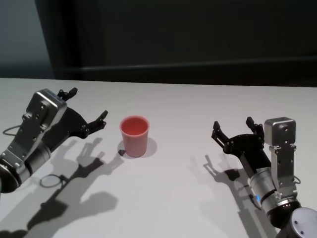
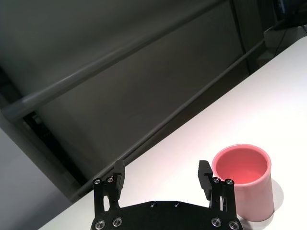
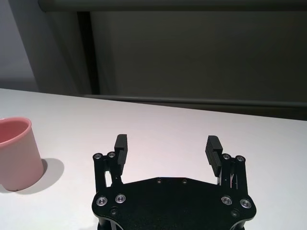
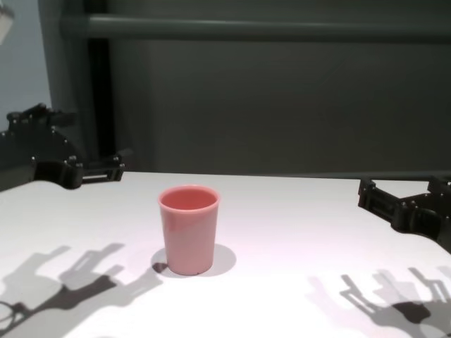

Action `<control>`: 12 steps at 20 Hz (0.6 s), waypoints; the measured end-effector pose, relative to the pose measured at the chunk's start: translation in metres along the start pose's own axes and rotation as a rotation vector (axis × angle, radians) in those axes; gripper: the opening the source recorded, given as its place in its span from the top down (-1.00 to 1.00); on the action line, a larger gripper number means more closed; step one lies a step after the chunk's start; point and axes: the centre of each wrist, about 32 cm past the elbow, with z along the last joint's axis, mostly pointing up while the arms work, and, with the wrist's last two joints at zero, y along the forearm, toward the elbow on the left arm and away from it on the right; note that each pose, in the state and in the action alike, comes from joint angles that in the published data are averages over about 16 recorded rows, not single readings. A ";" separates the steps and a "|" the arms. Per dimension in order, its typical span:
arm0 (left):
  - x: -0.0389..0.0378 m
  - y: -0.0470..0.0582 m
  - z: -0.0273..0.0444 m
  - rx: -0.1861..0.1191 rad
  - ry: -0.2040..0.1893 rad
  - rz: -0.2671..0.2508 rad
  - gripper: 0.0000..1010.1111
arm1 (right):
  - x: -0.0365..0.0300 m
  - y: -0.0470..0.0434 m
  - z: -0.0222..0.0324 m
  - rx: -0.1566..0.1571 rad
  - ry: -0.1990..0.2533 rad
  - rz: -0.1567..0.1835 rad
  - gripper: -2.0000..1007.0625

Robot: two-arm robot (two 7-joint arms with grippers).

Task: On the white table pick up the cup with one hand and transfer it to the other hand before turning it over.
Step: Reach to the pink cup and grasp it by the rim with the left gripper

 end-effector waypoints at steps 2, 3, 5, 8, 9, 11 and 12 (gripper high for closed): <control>0.0089 0.000 0.0096 0.001 -0.067 -0.048 -0.99 | 0.0000 0.0000 0.0000 0.000 0.000 0.000 -0.99; 0.0132 0.000 0.0146 0.003 -0.102 -0.073 -0.99 | 0.0000 0.0000 0.0000 0.000 0.000 0.000 -0.99; 0.0210 -0.001 0.0244 0.008 -0.171 -0.121 -0.99 | 0.0000 0.0000 0.0000 0.000 0.000 0.000 -0.99; 0.0311 -0.003 0.0385 0.024 -0.279 -0.193 -0.99 | 0.0000 0.0000 0.0000 0.000 0.000 0.000 -0.99; 0.0339 -0.005 0.0428 0.031 -0.315 -0.216 -0.99 | 0.0000 0.0000 0.0000 0.000 0.000 0.000 -0.99; 0.0389 -0.007 0.0507 0.049 -0.385 -0.259 -0.99 | 0.0000 0.0000 0.0000 0.000 0.000 0.000 -0.99; 0.0410 -0.008 0.0542 0.058 -0.419 -0.279 -0.99 | 0.0000 0.0000 0.0000 0.000 0.000 0.000 -0.99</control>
